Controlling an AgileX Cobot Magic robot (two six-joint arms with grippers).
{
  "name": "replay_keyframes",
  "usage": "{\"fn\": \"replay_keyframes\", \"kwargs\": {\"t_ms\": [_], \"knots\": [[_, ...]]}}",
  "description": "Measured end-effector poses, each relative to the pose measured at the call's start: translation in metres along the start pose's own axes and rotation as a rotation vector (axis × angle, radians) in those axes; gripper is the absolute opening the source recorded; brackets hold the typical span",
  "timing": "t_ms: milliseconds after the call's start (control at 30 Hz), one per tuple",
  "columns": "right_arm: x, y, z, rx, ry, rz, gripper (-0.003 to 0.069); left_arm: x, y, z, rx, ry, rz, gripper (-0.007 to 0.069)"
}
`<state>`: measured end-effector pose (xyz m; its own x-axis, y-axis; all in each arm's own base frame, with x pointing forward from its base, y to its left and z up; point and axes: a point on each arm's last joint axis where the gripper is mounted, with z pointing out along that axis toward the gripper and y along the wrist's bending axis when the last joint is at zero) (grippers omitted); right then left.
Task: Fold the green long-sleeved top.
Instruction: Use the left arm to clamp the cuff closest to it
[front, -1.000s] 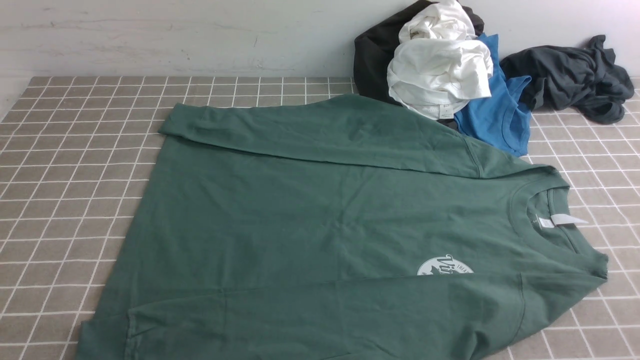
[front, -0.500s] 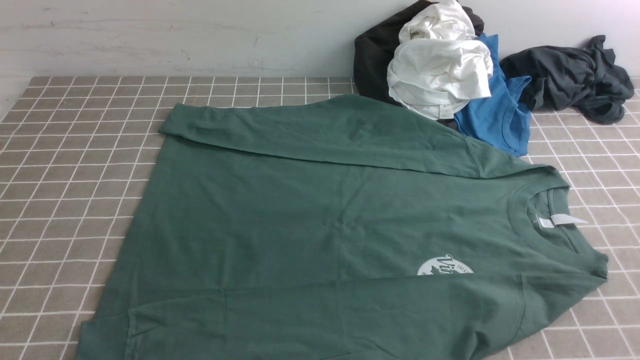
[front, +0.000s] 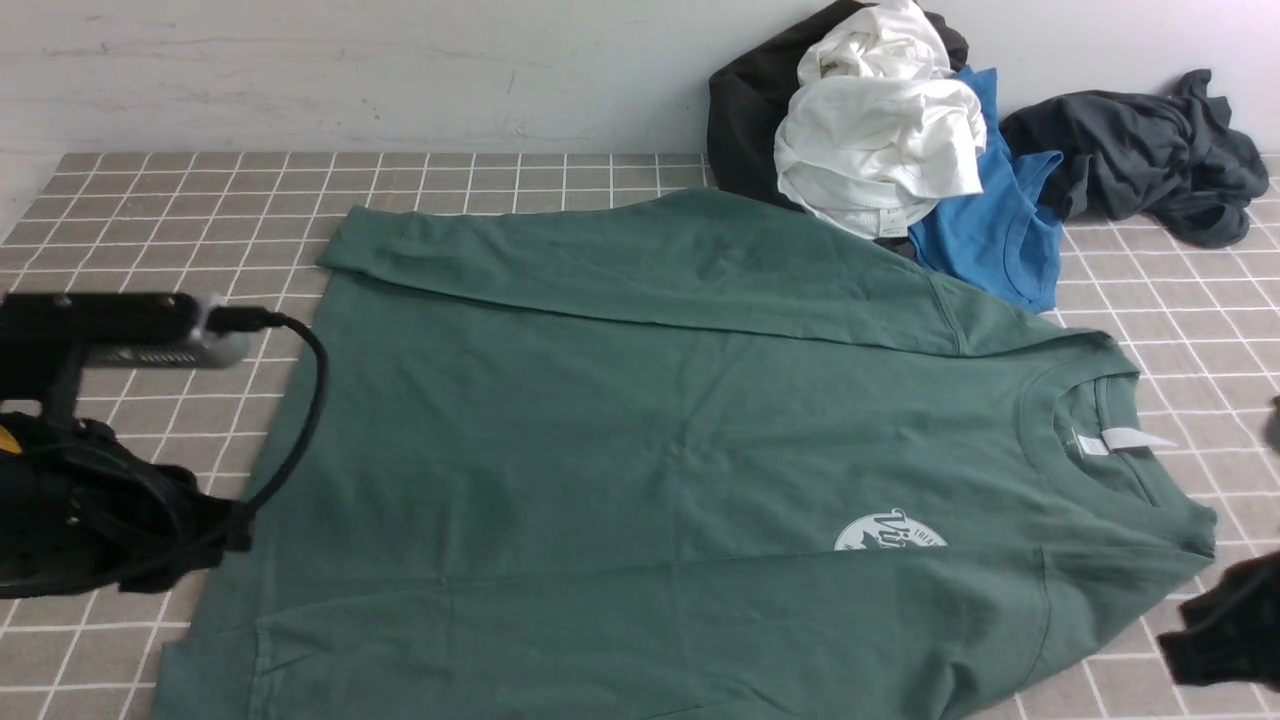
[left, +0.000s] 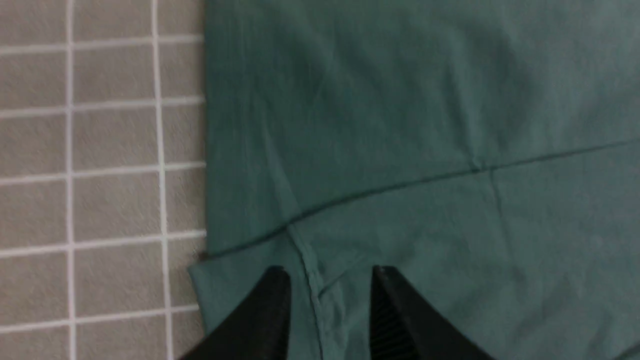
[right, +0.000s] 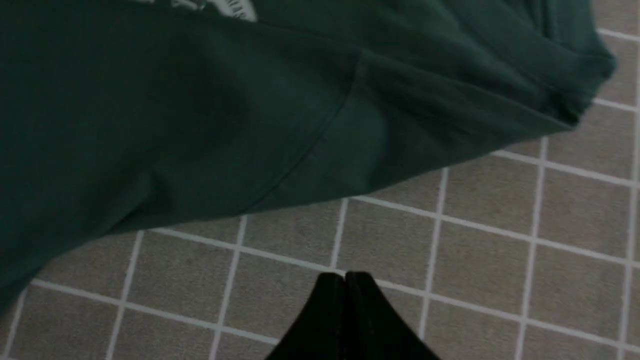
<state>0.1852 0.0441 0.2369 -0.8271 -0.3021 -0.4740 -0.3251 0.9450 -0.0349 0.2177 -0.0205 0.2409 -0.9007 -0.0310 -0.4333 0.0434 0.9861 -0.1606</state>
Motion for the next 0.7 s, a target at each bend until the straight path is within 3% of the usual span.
{"fn": "replay_keyframes", "kwargs": {"t_ms": [67, 100, 133, 233, 467, 700], "knots": [[-0.004, 0.005, 0.007, -0.027, 0.003, -0.027, -0.001, 0.001, 0.002, 0.011, -0.001, 0.056, -0.013, 0.0349], [-0.008, 0.011, 0.016, -0.055, -0.004, -0.054, -0.001, 0.002, 0.007, 0.025, -0.005, 0.123, -0.037, 0.0432], [-0.01, 0.014, 0.02, -0.065, -0.012, -0.066, -0.001, 0.002, 0.011, 0.033, -0.008, 0.157, -0.058, 0.0467], [-0.015, 0.018, 0.028, -0.09, -0.029, -0.057, -0.001, 0.004, 0.025, 0.056, -0.019, 0.243, -0.133, 0.0519], [-0.019, 0.02, 0.029, -0.107, -0.06, -0.019, -0.001, 0.007, 0.04, 0.085, -0.038, 0.31, -0.189, 0.0487], [-0.02, 0.02, 0.029, -0.111, -0.069, -0.012, -0.001, 0.001, 0.043, 0.091, -0.06, 0.247, -0.215, 0.036]]}}
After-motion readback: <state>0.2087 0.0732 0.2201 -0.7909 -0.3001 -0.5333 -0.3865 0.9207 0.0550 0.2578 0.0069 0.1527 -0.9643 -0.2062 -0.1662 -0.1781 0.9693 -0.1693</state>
